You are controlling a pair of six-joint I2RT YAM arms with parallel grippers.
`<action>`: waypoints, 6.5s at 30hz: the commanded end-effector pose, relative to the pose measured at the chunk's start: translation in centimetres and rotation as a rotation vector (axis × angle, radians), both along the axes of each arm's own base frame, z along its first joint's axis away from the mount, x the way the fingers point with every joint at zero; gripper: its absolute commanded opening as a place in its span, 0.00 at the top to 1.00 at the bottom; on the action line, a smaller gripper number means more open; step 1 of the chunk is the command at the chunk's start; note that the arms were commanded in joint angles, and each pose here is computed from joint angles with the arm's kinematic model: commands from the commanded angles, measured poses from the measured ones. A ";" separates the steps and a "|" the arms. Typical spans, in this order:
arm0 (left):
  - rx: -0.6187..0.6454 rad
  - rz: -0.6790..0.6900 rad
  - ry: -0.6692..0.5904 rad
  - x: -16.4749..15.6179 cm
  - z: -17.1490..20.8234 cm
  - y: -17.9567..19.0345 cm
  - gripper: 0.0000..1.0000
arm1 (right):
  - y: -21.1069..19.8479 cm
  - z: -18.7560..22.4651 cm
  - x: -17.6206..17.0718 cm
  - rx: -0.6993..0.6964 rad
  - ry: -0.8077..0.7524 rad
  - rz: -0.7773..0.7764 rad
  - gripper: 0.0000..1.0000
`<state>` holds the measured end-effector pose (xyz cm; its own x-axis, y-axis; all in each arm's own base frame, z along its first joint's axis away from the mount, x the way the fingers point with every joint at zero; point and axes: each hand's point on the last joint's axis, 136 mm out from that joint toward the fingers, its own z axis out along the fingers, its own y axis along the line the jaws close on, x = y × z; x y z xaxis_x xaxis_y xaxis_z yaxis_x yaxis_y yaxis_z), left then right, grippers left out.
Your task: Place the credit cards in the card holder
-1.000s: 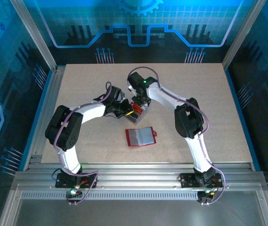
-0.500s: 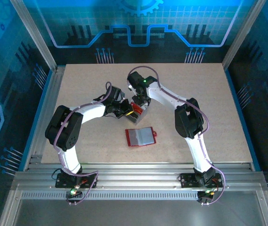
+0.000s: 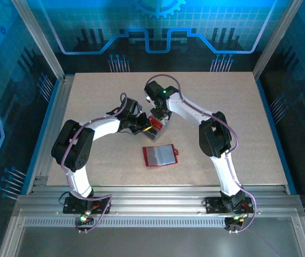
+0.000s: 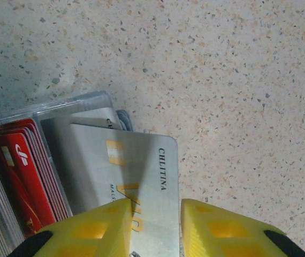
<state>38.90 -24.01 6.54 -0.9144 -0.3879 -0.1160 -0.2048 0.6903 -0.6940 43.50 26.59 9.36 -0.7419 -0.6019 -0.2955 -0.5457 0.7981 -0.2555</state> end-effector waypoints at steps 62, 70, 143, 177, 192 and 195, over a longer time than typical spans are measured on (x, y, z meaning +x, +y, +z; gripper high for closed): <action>-0.030 -0.042 0.029 -1.0 2.3 0.6 1.00 | 1.4 6.0 -3.0 0.242 0.112 0.016 1.00; -0.078 -0.066 -0.007 -0.9 4.0 0.0 1.00 | 1.5 5.5 -3.0 0.282 0.147 0.006 1.00; 0.344 -0.283 0.174 -16.9 -7.1 1.8 1.00 | -0.4 -2.3 -16.5 0.948 0.313 -0.295 1.00; 0.346 -0.282 0.175 -16.8 -7.1 1.8 1.00 | 0.2 -3.3 -17.0 0.998 0.395 -0.319 1.00; 0.349 -0.284 0.163 -16.7 -6.7 1.8 1.00 | -0.3 -5.3 -18.7 0.955 0.489 -0.337 1.00; 0.351 -0.285 0.162 -16.6 -6.7 1.8 1.00 | -0.5 -5.6 -19.3 0.931 0.513 -0.329 1.00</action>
<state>23.80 -24.25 1.78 -0.9929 -0.0875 -0.0811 -0.0380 0.8765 -0.4799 25.52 26.86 4.97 -0.9790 -0.0223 -0.2026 -0.1649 0.6711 0.7228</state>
